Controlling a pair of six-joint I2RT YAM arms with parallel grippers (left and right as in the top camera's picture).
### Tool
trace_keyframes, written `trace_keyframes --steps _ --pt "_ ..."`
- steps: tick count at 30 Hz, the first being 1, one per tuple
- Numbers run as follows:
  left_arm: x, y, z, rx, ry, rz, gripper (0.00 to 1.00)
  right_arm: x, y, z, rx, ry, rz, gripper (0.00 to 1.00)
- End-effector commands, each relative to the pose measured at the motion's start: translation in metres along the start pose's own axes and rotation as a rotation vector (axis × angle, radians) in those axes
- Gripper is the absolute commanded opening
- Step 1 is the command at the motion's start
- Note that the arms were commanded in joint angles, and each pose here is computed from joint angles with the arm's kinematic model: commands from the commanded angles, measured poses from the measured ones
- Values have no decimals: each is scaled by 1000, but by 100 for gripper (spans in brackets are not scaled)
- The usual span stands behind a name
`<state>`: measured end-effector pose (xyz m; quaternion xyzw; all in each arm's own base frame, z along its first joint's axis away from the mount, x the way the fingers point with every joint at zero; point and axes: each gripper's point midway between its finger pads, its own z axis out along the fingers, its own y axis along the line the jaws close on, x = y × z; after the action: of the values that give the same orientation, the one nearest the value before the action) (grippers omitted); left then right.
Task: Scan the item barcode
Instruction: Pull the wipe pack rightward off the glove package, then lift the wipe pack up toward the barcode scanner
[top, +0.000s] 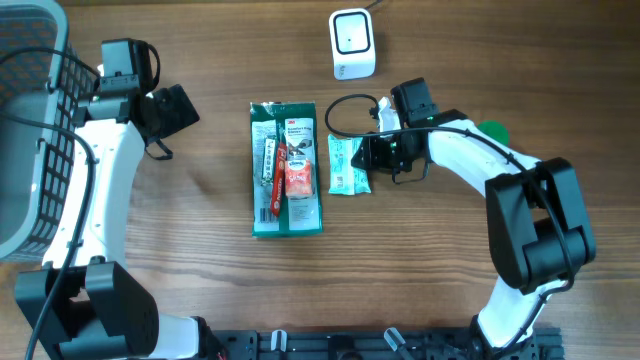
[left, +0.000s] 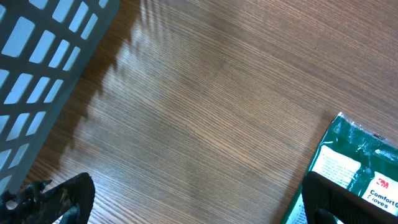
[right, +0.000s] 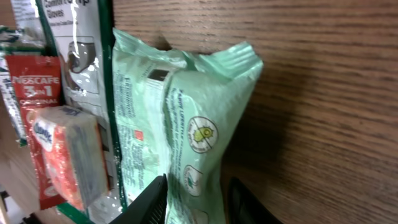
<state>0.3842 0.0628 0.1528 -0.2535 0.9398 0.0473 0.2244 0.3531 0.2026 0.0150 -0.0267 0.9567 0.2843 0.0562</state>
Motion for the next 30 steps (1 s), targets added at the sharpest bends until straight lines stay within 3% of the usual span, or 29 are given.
trace_keyframes --steps 1,5,8,13,21,23,24,25,28,30 --pt "-6 3 -5 -5 -20 7 100 4 -9 0 50 -22 -23 33" --pt "-6 3 -5 -4 -20 7 100 -1 -9 2 38 -52 6 30" --pt "-6 3 -5 -4 -20 7 100 0 -6 3 23 -45 -12 4" --pt "-6 3 -5 -5 -20 7 100 -11 26 -22 -148 -67 -105 4" --pt "-6 3 -5 -4 -20 7 100 -18 110 -149 -302 -347 -466 4" --pt "-6 3 -5 -4 -20 7 100 -16 115 -156 -313 -360 -475 4" --pt "-6 3 -5 -5 -20 7 100 -17 109 -155 -279 -360 -459 38" --pt "-6 3 -5 -4 -20 7 100 -18 98 -151 -220 -355 -432 45" --pt "-6 3 -5 -4 -20 7 100 -17 59 -136 -32 -319 -365 77" --pt "-6 3 -5 -4 -20 7 100 -18 42 -127 41 -307 -348 76"
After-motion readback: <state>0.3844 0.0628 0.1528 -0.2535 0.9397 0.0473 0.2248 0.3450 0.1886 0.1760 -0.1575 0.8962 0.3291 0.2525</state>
